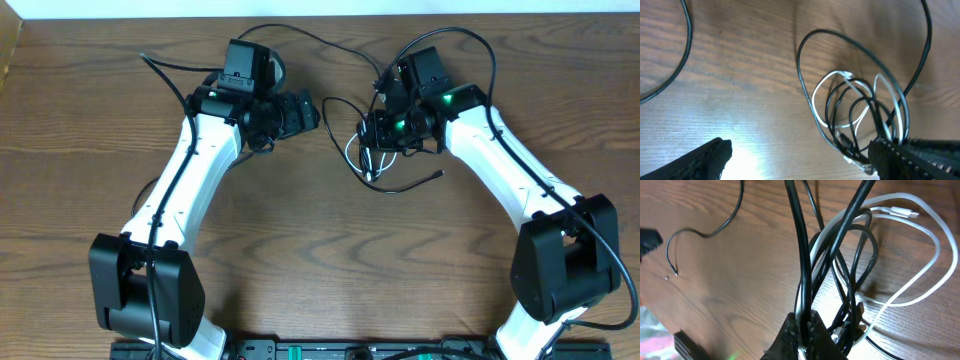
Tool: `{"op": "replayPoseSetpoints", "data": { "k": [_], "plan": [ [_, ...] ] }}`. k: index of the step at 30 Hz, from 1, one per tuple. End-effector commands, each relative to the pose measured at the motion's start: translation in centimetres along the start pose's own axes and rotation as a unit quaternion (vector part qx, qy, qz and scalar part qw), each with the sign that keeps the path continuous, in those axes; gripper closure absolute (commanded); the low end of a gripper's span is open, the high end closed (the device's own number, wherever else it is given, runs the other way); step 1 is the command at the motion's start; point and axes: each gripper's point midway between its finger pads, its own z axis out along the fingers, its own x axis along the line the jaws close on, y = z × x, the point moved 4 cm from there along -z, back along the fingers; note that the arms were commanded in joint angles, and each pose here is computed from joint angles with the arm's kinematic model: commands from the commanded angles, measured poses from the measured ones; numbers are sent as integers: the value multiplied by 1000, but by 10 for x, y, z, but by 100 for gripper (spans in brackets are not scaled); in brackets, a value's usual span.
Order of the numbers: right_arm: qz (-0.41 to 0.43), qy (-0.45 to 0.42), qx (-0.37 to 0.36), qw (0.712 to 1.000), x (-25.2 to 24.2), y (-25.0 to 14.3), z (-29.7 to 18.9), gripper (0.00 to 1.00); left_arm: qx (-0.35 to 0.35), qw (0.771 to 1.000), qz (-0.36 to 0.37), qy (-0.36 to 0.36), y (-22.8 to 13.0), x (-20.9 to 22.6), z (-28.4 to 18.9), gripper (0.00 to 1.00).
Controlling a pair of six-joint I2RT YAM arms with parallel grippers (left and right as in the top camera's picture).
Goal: Untangle cables
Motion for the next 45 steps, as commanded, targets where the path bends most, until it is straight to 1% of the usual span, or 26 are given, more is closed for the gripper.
{"op": "replayPoseSetpoints", "data": {
  "k": [1, 3, 5, 9, 11, 16, 20, 24, 25, 32, 42, 45],
  "plan": [
    [26, -12, -3, 1000, -2, 3, 3, 99, 19, 999, 39, -16, -8, -6, 0, 7],
    [27, -2, -2, 1000, -2, 4, 2, 99, 43, 997, 50, -39, -20, -14, 6, 7],
    [9, 34, 1, 999, 2, 6, -2, 99, 60, 994, 70, -63, -30, -20, 11, 10],
    [-16, 116, 5, 993, 10, 11, -13, 99, 77, 976, 128, -158, -43, -42, 16, 13],
    [-19, 143, 3, 990, 12, 13, -18, 99, 79, 971, 137, -181, -47, -47, 19, 15],
    [-19, 192, 0, 981, 15, 18, -28, 99, 76, 966, 158, -192, -55, -56, 28, 20],
    [-21, 209, 1, 978, 19, 18, -30, 99, 64, 957, 189, -211, -61, -75, 32, 21],
    [-21, 216, 4, 976, 20, 18, -31, 99, 43, 954, 211, -210, -60, -87, 35, 33],
    [-21, 218, 5, 976, 21, 17, -31, 99, 40, 955, 210, -206, -59, -86, 35, 35],
    [-16, 226, 2, 974, 17, 20, -36, 99, 38, 955, 211, -206, -58, -86, 35, 56],
    [-8, 230, -4, 973, 10, 23, -40, 99, 38, 955, 211, -206, -58, -86, 35, 56],
    [-5, 229, 0, 973, 10, 22, -40, 99, 36, 955, 211, -207, -58, -87, 35, 59]
  ]
}}
